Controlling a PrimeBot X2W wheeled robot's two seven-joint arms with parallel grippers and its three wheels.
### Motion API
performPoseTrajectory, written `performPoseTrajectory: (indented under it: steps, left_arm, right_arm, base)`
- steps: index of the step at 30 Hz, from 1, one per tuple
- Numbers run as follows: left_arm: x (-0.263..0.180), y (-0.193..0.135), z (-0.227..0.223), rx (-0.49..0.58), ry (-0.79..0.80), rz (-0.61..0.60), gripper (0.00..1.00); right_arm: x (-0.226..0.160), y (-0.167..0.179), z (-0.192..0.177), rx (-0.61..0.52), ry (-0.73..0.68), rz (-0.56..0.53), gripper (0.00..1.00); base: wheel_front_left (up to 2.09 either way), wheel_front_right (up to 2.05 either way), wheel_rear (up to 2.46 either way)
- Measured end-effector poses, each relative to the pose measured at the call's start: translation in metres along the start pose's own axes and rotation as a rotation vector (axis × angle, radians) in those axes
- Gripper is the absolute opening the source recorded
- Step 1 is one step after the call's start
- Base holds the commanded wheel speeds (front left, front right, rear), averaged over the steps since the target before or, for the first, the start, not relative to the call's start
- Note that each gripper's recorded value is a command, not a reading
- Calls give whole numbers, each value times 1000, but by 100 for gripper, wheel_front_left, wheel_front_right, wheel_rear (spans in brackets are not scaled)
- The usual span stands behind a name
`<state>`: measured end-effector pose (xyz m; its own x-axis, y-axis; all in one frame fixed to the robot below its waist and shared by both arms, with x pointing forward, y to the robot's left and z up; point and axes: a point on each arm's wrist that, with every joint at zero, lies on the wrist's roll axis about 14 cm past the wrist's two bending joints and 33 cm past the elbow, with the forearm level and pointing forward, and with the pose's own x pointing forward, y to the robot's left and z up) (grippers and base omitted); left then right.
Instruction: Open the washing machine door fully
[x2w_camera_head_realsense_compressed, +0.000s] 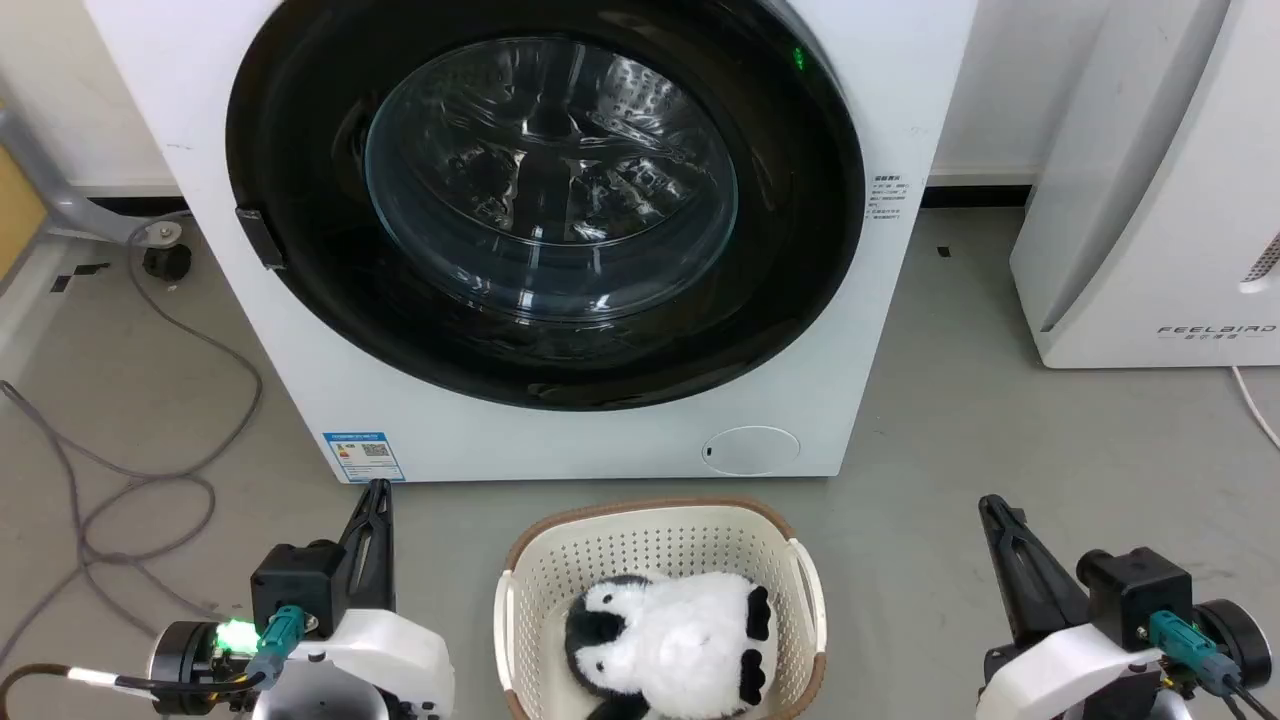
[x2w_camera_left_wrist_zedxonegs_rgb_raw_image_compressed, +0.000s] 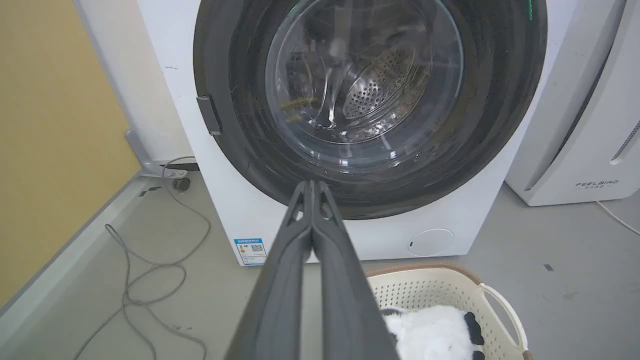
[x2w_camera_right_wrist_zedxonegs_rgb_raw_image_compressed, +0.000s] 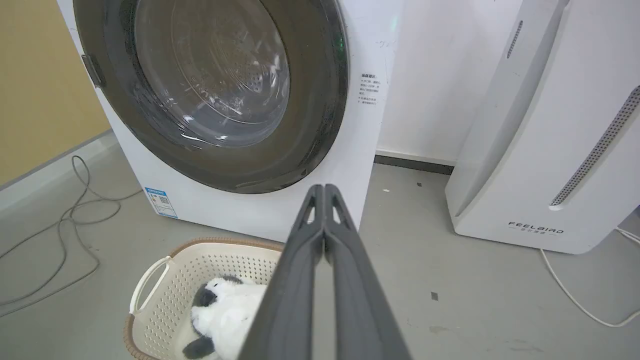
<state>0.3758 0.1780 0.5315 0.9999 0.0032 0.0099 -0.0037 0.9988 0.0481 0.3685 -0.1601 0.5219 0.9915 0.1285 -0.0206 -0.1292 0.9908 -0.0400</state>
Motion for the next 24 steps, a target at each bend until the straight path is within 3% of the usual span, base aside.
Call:
performPoseTrajectory:
  steps: [16, 17, 24]
  left_arm:
    - [0, 0, 0, 0, 0, 1, 0]
    - [0, 0, 0, 0, 0, 1, 100]
    - [0, -1, -1, -1, 2, -1, 100]
  right_arm:
    - [0, 0, 0, 0, 0, 0, 0]
    - [0, 0, 0, 0, 0, 0, 100]
    - [0, -1, 0, 5, -1, -2, 100]
  base:
    - [0, 0, 0]
    - [0, 0, 0]
    - [0, 0, 0]
